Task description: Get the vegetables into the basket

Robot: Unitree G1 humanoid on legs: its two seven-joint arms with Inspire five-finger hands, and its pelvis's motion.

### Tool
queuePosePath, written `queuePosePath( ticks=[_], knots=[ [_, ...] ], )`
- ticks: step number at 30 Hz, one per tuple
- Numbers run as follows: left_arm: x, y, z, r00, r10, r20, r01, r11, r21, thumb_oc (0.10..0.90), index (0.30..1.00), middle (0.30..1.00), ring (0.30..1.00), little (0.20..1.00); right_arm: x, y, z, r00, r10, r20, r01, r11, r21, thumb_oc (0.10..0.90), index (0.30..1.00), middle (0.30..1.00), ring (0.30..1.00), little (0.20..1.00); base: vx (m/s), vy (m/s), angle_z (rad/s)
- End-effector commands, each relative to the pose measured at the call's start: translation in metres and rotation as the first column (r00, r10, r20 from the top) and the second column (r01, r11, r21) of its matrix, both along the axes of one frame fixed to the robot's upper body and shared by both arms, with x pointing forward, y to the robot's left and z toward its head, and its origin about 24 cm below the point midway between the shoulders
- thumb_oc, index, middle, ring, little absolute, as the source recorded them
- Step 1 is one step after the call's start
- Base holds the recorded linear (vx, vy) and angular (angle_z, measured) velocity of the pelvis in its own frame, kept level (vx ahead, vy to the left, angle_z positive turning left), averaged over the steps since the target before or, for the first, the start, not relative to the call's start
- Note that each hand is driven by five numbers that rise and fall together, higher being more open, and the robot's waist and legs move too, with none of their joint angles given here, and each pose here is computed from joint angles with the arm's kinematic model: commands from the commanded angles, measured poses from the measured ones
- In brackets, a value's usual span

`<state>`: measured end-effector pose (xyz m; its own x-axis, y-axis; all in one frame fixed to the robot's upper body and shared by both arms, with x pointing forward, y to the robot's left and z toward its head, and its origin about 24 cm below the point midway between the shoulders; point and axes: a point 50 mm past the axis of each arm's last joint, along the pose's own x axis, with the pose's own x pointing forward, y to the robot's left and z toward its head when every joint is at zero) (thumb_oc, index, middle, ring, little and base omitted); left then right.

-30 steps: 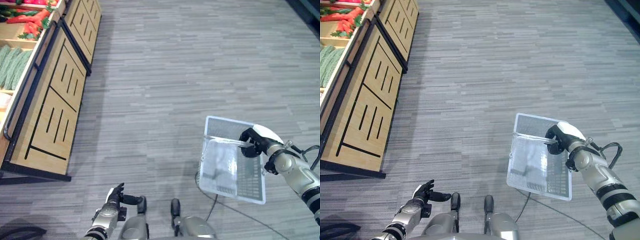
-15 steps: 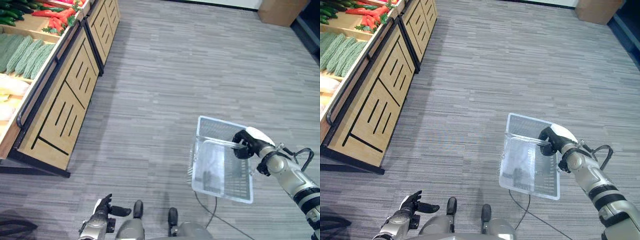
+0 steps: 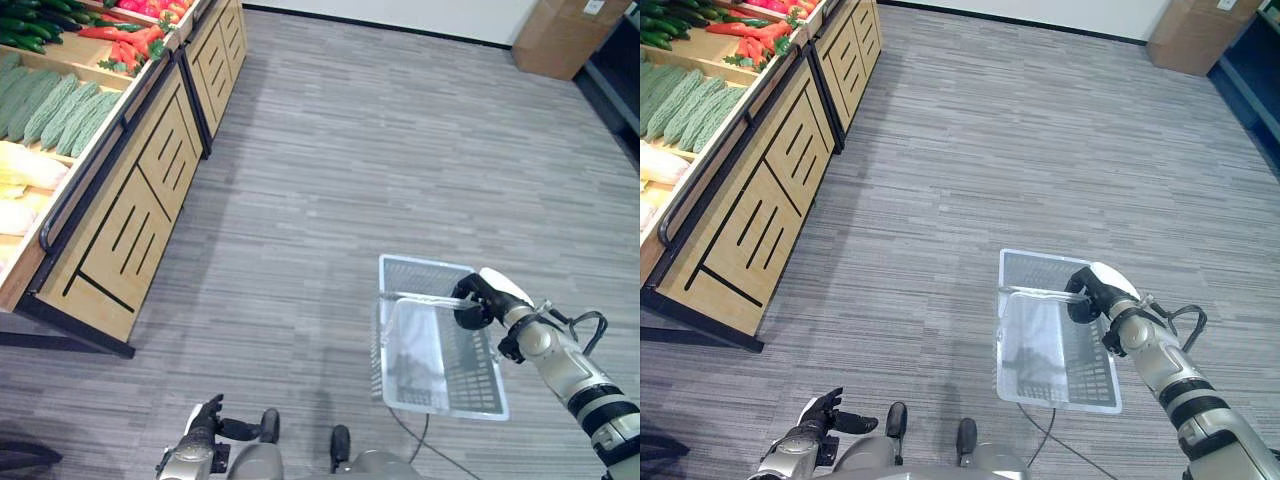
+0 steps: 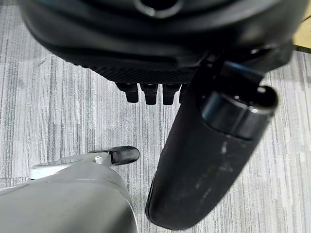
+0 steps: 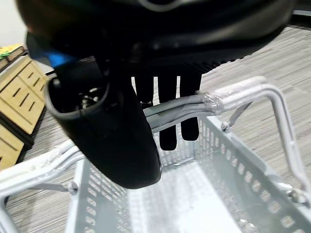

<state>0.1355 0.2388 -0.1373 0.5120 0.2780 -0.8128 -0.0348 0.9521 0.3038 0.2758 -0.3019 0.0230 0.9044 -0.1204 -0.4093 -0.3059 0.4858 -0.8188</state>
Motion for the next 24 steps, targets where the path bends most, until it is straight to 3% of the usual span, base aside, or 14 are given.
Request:
queuePosePath(
  ticks=[1, 24],
  knots=[
    [0.015, 0.001, 0.006, 0.997, -0.073, 0.035, 0.072, 0.997, 0.043, 0.900, 1.000, 1.000, 1.000, 1.000, 0.025, -0.023, 0.058, 0.969, -0.062, 0.241, 0.071, 0.997, -0.028, 0.400, 0.300, 0.300, 0.300, 0.300, 0.00, 0.000, 0.00],
    [0.026, 0.013, 0.016, 0.995, -0.078, 0.068, 0.073, 0.995, 0.075, 0.900, 1.000, 1.000, 1.000, 1.000, 0.016, -0.024, 0.042, 0.971, -0.110, 0.211, 0.110, 0.994, 0.011, 0.400, 0.300, 0.300, 0.300, 0.300, 0.02, 0.032, -0.01]
  ],
)
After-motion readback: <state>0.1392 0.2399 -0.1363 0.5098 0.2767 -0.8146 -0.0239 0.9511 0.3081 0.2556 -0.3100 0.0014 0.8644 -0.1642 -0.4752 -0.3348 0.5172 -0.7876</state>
